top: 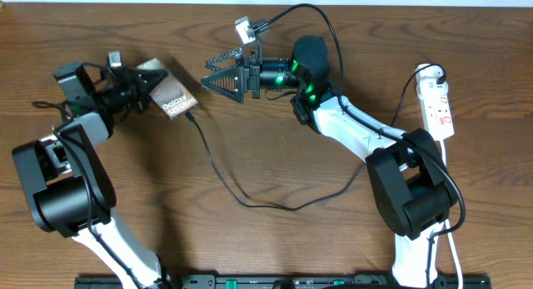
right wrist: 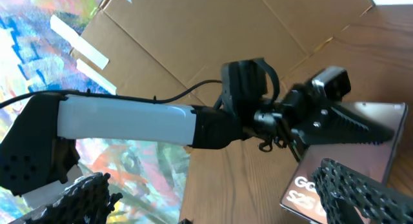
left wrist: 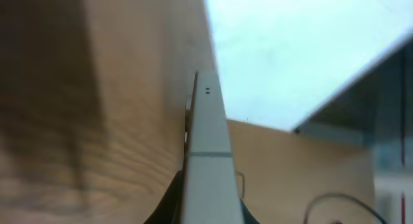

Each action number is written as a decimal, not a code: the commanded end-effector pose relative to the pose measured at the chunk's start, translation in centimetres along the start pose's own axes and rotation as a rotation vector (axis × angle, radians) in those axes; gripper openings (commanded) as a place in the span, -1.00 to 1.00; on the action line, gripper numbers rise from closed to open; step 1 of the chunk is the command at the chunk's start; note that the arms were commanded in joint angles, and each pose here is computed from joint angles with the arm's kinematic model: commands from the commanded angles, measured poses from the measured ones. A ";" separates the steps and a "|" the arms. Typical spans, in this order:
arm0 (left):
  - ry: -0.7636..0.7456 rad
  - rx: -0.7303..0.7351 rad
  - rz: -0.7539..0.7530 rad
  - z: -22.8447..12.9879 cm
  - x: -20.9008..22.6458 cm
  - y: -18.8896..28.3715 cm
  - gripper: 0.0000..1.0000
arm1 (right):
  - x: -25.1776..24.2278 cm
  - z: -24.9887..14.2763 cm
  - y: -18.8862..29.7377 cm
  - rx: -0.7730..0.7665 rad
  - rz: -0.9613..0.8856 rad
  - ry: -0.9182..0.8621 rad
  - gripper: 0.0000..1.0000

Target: Plug charger to phone and switch on socket

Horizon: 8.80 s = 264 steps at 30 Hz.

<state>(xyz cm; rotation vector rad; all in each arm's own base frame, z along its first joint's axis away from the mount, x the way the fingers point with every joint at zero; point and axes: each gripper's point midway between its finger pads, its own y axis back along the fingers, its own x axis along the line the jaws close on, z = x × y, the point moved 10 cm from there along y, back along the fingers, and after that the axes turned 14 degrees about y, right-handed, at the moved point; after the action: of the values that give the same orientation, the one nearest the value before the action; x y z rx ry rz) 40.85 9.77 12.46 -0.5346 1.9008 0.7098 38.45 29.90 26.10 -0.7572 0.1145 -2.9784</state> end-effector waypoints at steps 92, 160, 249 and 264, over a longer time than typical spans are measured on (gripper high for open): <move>-0.764 -0.305 0.799 -19.2 -11.8 2.0 0.77 | -3.7 1.3 8.3 0.469 -0.962 -0.369 0.98; -1.039 -0.136 0.670 -26.4 -14.4 -3.1 0.77 | -4.7 -2.5 47.9 0.446 -1.078 -0.549 0.99; -1.039 -0.136 0.670 -26.4 -14.3 -3.1 0.78 | -8.3 -7.6 43.3 0.486 -1.032 -0.674 0.98; -1.039 -0.136 0.670 -26.4 -14.4 -3.1 0.78 | -7.3 -6.3 45.1 0.572 -1.146 -0.701 0.99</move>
<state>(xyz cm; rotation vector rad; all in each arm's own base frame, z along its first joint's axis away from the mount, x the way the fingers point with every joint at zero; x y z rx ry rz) 31.46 -9.85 32.79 0.4077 1.0369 1.2311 44.15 -14.81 13.74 -2.0944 -1.6022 -3.0307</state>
